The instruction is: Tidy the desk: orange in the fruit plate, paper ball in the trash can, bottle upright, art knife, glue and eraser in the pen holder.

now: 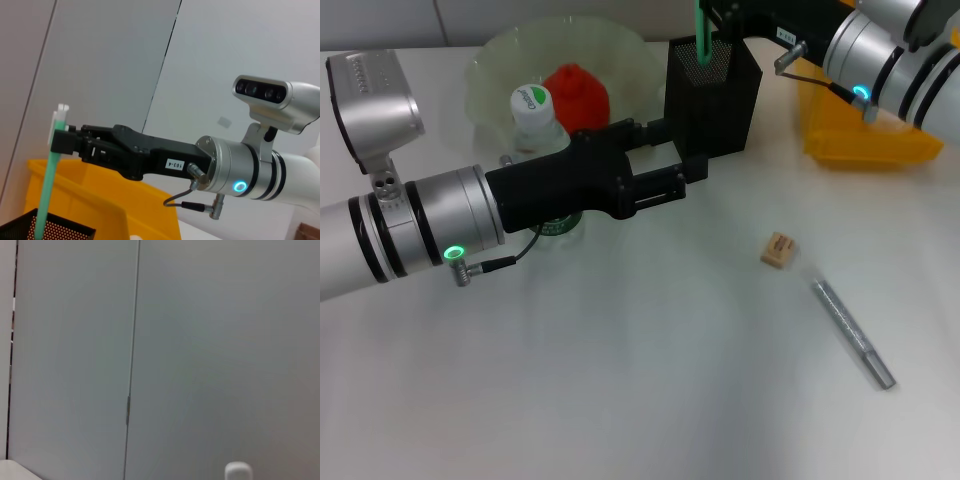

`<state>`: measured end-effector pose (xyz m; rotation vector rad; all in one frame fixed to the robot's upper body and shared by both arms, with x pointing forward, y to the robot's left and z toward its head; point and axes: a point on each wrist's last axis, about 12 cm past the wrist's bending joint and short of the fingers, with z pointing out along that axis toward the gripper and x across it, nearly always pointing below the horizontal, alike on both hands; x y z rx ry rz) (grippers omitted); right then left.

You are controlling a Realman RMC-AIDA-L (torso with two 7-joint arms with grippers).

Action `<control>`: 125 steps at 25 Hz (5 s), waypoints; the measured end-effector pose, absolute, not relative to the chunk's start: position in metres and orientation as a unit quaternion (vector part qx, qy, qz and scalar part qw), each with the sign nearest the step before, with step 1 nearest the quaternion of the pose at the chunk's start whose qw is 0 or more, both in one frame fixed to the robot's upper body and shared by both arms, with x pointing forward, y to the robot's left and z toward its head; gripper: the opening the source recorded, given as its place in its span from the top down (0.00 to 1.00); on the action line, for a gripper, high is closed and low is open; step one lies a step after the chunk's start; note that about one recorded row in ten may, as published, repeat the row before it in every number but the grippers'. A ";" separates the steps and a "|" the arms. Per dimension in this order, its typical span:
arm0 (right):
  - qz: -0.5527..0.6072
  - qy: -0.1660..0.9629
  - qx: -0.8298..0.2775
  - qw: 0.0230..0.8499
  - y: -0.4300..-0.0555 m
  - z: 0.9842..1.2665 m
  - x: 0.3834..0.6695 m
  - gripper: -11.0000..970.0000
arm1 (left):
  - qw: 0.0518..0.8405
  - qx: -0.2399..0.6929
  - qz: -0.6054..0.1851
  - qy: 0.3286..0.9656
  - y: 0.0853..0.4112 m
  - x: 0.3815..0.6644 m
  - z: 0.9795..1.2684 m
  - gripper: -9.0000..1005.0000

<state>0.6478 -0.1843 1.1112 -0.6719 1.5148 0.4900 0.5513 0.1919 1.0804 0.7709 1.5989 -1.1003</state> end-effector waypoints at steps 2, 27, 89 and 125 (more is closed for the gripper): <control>0.215 0.672 -0.291 0.646 -0.185 1.108 0.647 0.79 | 0.502 0.318 -0.456 0.662 0.192 0.551 1.080 0.29; 0.269 0.818 -0.255 0.439 -0.240 1.159 0.590 0.45 | 0.503 0.311 -0.456 0.665 0.194 0.549 1.078 0.29; 0.082 0.871 -0.468 0.127 -0.171 1.120 0.609 0.55 | 0.506 0.311 -0.461 0.659 0.190 0.551 1.081 0.29; 0.095 0.839 -0.358 0.400 -0.135 1.191 0.679 0.48 | 0.506 0.307 -0.460 0.662 0.192 0.549 1.079 0.29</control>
